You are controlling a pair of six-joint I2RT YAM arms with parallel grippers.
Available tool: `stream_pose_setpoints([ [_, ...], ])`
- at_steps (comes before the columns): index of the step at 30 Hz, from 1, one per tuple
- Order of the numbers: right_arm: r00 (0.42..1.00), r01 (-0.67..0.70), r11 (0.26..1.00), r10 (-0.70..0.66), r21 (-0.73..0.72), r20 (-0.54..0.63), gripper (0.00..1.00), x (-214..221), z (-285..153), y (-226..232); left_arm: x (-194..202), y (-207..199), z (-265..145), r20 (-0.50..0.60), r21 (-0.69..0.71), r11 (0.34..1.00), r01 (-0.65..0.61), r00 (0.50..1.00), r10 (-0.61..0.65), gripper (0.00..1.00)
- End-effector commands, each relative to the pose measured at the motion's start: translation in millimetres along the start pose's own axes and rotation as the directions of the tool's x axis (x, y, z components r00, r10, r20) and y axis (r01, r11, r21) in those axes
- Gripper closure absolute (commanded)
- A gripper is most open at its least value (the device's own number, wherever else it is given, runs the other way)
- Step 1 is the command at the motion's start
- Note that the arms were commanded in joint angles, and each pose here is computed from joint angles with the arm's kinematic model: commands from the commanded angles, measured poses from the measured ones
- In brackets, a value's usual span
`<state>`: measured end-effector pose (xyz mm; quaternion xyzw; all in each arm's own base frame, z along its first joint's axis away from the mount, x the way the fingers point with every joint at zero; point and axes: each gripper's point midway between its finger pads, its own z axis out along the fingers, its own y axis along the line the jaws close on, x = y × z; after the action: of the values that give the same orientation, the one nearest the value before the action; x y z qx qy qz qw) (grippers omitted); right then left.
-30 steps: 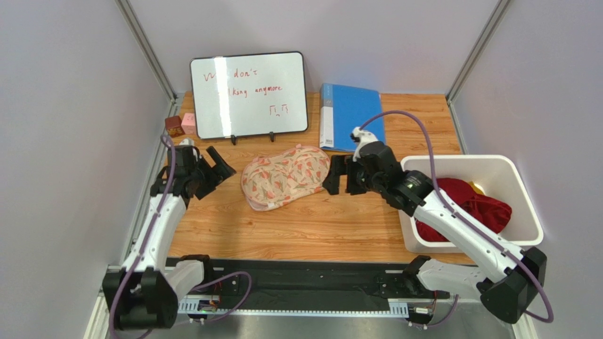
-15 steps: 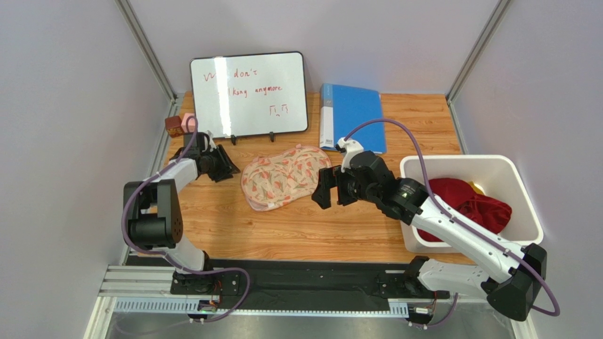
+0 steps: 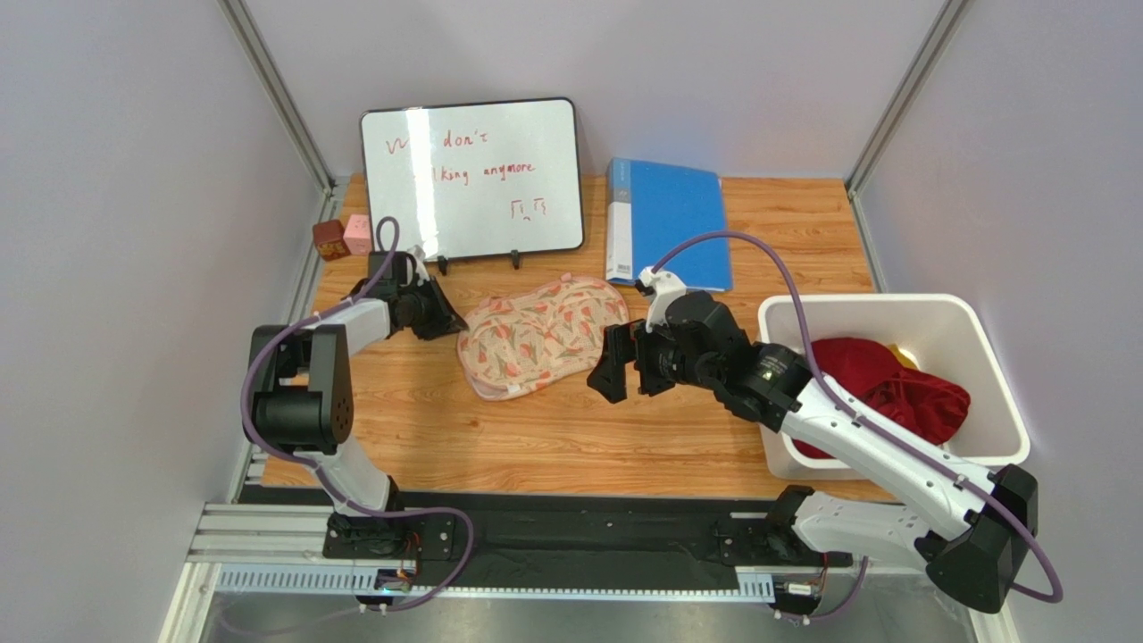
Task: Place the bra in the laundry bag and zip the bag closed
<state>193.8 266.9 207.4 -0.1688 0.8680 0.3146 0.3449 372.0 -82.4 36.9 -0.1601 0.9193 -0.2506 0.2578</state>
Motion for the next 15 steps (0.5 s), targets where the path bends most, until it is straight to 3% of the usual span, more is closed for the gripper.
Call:
stream_pose_setpoints([
  [1, 0.999, -0.008, 0.998, 0.01, -0.061, 0.039, 0.0, -6.8, -3.0, 12.3, -8.8, -0.3, -0.2, 0.022, -0.015, 1.0, -0.022, 1.0, 0.022, 1.0],
  [4, 0.999, -0.008, 0.999, 0.01, -0.051, 0.043, 0.0, -5.5, -5.6, 10.0, -16.9, -4.2, -15.7, 0.059, -0.038, 0.999, -0.037, 0.997, 0.04, 1.0],
  [8, 1.0, -0.007, 1.0, 0.007, -0.026, 0.024, 0.0, 2.6, -2.5, 2.7, -7.5, -53.6, -50.4, 0.115, -0.054, 0.981, -0.186, 0.975, 0.191, 1.0],
  [11, 1.0, -0.009, 0.999, 0.009, 0.054, -0.015, 0.0, 11.6, 4.0, -13.2, 10.7, -96.0, -93.3, 0.194, -0.083, 0.945, -0.316, 0.925, 0.327, 1.0],
  [12, 1.0, -0.009, 0.996, 0.011, 0.089, -0.024, 0.0, 12.5, 3.8, -18.6, 9.1, -96.4, -106.1, 0.24, -0.15, 0.93, -0.334, 0.901, 0.362, 1.0],
  [15, 0.999, -0.034, 0.971, 0.036, 0.236, -0.004, 0.0, 9.4, 3.7, -43.1, 37.3, -120.9, -149.2, 0.338, -0.118, 0.906, -0.406, 0.842, 0.422, 1.0],
])
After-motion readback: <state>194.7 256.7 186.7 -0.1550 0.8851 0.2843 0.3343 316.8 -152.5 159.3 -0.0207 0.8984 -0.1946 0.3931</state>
